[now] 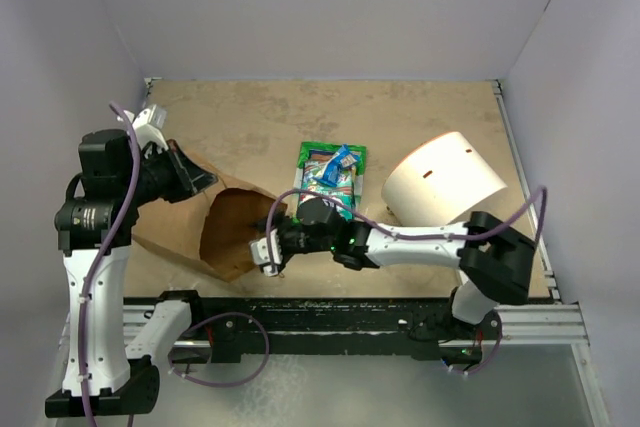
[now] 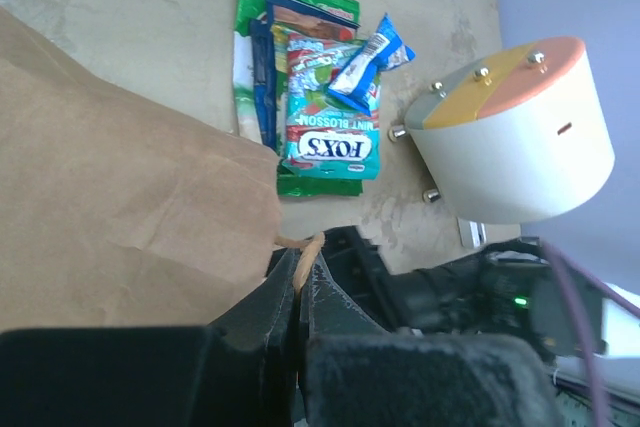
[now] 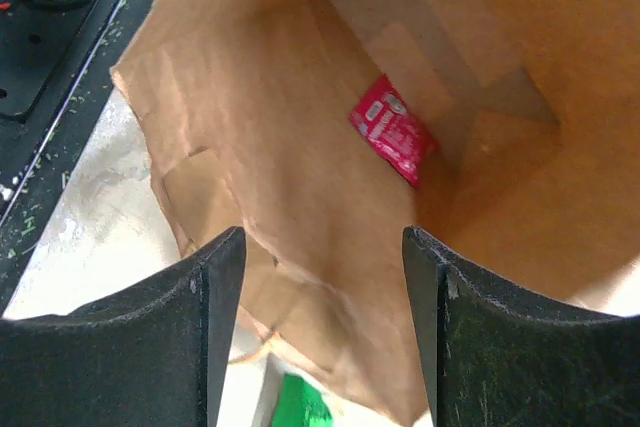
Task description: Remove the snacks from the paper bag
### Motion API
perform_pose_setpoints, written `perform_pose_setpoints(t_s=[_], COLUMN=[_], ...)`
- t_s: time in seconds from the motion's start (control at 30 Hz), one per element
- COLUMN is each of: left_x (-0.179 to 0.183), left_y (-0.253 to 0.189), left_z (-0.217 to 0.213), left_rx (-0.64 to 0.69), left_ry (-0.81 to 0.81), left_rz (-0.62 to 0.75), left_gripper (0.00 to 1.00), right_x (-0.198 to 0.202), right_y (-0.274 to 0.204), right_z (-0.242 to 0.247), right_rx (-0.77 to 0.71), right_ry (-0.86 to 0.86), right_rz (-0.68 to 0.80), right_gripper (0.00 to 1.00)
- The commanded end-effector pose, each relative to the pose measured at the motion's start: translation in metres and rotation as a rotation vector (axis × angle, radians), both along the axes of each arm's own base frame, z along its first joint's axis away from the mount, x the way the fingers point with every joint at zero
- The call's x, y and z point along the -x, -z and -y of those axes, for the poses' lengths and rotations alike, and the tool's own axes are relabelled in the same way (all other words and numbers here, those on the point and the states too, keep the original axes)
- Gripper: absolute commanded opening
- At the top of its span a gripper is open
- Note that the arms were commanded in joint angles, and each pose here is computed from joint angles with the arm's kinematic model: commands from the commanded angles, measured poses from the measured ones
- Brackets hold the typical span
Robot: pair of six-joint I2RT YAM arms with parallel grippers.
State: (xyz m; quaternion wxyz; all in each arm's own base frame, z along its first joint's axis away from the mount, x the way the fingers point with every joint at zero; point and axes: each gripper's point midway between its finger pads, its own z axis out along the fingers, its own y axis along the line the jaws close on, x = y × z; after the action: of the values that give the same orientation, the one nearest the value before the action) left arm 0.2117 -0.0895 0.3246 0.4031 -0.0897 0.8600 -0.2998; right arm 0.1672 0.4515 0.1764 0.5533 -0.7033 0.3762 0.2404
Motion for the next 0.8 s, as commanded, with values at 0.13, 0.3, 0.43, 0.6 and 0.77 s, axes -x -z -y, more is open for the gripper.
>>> perform_pose_setpoints(t_s=[0.13,0.3,0.43,0.6,0.77], left_x=[0.017,0.028,0.031,0.033,0.033], left_y=[-0.018,-0.012,-0.020,-0.036,-0.048], left_z=[0.017,0.015,0.016,0.018,0.019], left_rx=[0.015,0.008,0.008,0.006,0.002], left_ry=[0.142,0.129,0.137,0.153,0.164], left_rz=[0.114,0.087,0.108,0.151,0.179], left_gripper=[0.00,0.00,0.00,0.00,0.00], right_x=[-0.019,-0.029,-0.042,-0.052,-0.050], right_y=[-0.030,-0.018,-0.014,0.000,0.019], right_z=[-0.066,-0.094,-0.108,-0.122,-0.134], right_rx=[-0.213,-0.242,-0.324,-0.368,-0.362], right_ry=[0.039,0.111,0.201,0.241,0.224], right_rz=[0.058,0.012,-0.058,-0.090,-0.099], right_gripper=[0.66,0.67,0.68,0.69,0.69])
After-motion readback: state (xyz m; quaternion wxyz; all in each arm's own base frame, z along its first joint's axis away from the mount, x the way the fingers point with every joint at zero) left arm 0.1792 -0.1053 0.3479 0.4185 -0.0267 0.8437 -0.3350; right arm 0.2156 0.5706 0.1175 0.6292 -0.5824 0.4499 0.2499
